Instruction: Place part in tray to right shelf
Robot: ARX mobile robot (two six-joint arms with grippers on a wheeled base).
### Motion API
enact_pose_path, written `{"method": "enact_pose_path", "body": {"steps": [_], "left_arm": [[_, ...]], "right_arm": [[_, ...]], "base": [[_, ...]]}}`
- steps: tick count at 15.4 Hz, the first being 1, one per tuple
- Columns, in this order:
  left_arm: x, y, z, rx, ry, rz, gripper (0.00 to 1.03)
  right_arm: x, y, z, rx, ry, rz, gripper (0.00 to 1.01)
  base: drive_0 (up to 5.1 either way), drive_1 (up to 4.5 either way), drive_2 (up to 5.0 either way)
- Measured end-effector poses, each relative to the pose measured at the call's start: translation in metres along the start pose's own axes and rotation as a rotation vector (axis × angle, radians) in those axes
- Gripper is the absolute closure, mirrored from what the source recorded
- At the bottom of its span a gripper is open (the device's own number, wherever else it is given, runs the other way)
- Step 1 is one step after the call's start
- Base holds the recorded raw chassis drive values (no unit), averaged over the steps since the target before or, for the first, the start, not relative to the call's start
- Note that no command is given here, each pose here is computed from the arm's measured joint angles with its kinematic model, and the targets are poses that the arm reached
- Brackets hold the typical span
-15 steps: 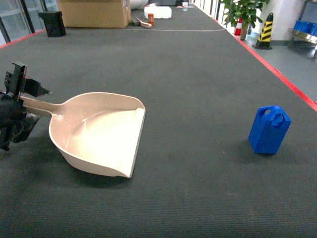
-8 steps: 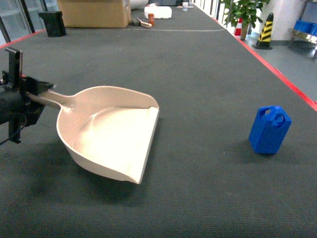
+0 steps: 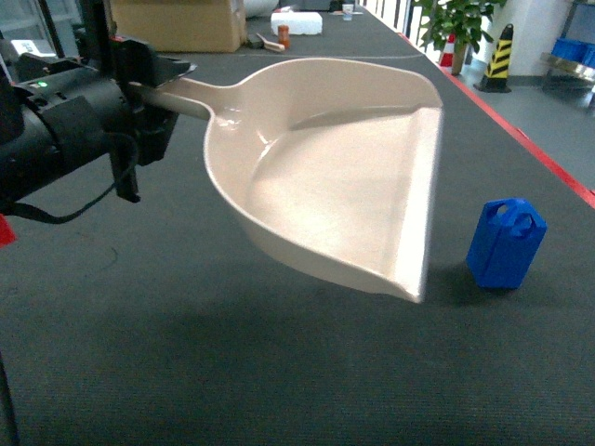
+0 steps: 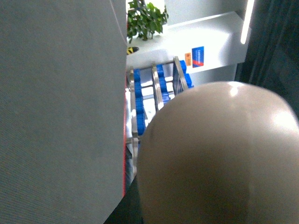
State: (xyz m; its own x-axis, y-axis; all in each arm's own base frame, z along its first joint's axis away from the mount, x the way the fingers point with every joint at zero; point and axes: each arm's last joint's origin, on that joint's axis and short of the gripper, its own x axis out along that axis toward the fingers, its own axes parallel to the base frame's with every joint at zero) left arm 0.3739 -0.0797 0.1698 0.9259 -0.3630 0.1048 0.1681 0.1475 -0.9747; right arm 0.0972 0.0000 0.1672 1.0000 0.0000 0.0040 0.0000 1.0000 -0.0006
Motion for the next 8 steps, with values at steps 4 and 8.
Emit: {"method": "enact_pose_path", "body": {"steps": [4,8], "left_arm": [[-0.001,-0.004,-0.036,-0.105,0.038,-0.012,0.84],[-0.001,-0.001,-0.052,-0.148,0.08,0.015,0.84]], "right_arm": [[0.0,0.0,0.0,0.0,0.0,0.0,0.03],[0.0,0.0,0.0,0.0,0.0,0.0,0.03]], "base": [[0.0,0.0,0.0],[0.0,0.0,0.0]]}}
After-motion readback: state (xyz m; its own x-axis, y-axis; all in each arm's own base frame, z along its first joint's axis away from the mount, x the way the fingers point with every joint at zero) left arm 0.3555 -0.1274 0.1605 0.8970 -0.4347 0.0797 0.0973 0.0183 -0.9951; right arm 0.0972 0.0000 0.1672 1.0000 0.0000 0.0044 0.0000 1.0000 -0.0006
